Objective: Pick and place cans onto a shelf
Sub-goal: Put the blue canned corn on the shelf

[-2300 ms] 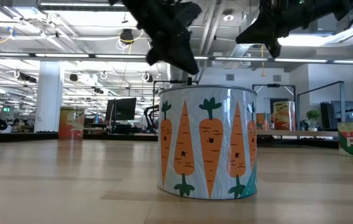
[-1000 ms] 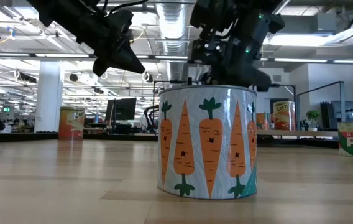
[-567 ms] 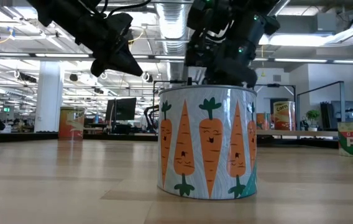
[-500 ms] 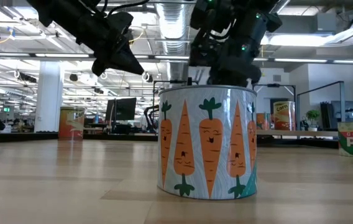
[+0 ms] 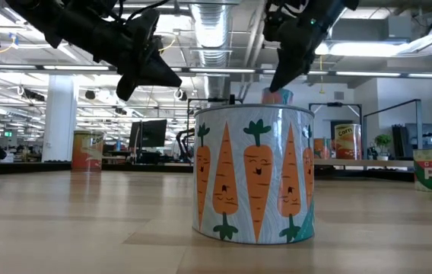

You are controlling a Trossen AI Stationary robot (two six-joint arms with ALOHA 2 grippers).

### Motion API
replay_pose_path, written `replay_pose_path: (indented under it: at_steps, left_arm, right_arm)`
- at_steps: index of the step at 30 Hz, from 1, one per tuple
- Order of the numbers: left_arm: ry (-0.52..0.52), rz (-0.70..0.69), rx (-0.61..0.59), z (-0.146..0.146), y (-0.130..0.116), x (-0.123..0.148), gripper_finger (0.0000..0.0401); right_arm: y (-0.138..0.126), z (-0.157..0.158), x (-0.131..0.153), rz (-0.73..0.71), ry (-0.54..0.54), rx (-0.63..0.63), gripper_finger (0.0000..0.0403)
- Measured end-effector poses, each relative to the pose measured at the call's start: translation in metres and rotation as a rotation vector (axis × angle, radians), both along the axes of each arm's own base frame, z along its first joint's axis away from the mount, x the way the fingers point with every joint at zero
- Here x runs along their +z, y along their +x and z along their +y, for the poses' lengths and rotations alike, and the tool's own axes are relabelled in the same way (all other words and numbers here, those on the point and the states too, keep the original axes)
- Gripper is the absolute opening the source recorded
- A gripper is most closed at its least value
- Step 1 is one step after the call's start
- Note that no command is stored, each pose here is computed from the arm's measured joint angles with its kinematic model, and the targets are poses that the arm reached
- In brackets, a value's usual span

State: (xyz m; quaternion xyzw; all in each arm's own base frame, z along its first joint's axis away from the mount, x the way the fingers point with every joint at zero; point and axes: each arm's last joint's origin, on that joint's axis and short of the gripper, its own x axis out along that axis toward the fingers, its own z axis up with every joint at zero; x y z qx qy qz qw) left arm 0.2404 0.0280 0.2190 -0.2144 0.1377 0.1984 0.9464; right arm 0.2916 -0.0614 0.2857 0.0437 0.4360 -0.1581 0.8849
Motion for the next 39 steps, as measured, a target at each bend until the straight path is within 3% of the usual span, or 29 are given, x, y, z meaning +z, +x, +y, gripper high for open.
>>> replay_pose_path:
  at_steps: [5,19,25,32,39]
  left_arm:
    - [0.005,-0.005,-0.005,-0.002,0.0,0.001,0.0]
    - [0.014,-0.003,0.021,-0.003,0.0,0.0,0.0]
    - [0.018,-0.004,0.041,-0.003,0.0,0.001,0.0]
    - [0.017,-0.004,0.043,-0.003,0.0,0.0,0.0]
    - [0.017,-0.003,0.043,-0.003,0.0,0.0,0.0]
  right_arm:
    - [-0.008,-0.036,0.002,0.014,-0.046,-0.043,0.0003]
    - [0.031,-0.141,-0.031,0.223,-0.165,0.019,0.0005]
    - [0.038,-0.157,-0.048,0.251,-0.147,0.063,0.0006]
    - [0.04,-0.164,-0.046,0.216,-0.203,0.12,0.0006]
    - [0.04,-0.166,-0.048,0.19,-0.166,0.16,0.0007]
